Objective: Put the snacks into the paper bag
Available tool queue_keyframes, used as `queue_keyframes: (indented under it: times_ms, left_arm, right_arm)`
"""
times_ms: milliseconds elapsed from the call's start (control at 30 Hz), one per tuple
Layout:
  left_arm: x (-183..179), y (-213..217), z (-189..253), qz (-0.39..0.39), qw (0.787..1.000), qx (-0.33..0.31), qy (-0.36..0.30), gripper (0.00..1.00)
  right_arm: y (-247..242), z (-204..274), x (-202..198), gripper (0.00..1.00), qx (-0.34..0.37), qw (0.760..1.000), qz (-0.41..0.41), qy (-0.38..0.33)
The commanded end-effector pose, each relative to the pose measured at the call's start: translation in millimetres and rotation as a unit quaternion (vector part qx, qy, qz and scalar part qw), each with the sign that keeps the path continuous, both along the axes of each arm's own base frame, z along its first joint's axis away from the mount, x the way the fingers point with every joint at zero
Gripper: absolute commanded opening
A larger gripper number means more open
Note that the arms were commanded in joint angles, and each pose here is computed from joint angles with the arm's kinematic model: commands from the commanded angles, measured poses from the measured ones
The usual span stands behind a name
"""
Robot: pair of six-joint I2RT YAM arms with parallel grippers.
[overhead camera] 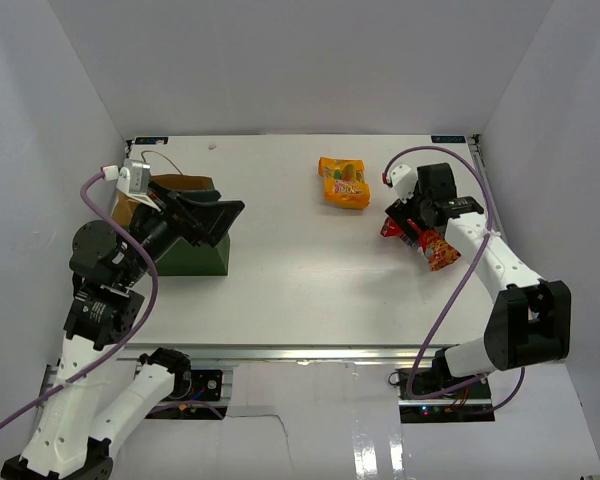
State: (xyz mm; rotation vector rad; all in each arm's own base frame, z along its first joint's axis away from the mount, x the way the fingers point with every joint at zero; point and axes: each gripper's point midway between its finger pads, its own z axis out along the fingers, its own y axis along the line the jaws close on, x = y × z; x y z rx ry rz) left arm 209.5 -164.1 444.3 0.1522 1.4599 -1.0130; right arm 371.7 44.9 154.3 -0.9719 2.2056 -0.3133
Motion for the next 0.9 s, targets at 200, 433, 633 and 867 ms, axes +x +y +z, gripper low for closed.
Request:
queue_keyframes:
  times_ms: [200,433,633,867]
  left_arm:
    - [-13.6,5.4,9.7,0.001,1.0,-0.013,-0.023,0.92]
    - [-19.8,8.2,8.6,0.003,1.0,-0.024,-0.017,0.92]
    - [-22.3,11.0,9.1,0.008,0.999,-0.027,-0.018,0.92]
    - [-20.2,9.2,13.1,0.005,1.0,-0.024,-0.02,0.92]
  right_arm:
    - [-21.7,-48.7,5.5,0.92,-0.02,0.995,-0.044,0.084]
    - [-23.7,-77.3,18.7,0.9,-0.001,0.99,-0.063,0.122]
    - [-20.4,-89.4,10.2,0.62,0.026,0.988,-0.058,0.142]
    - [-14.7,-92.1,-0.1,0.24,0.078,0.984,-0.043,0.156]
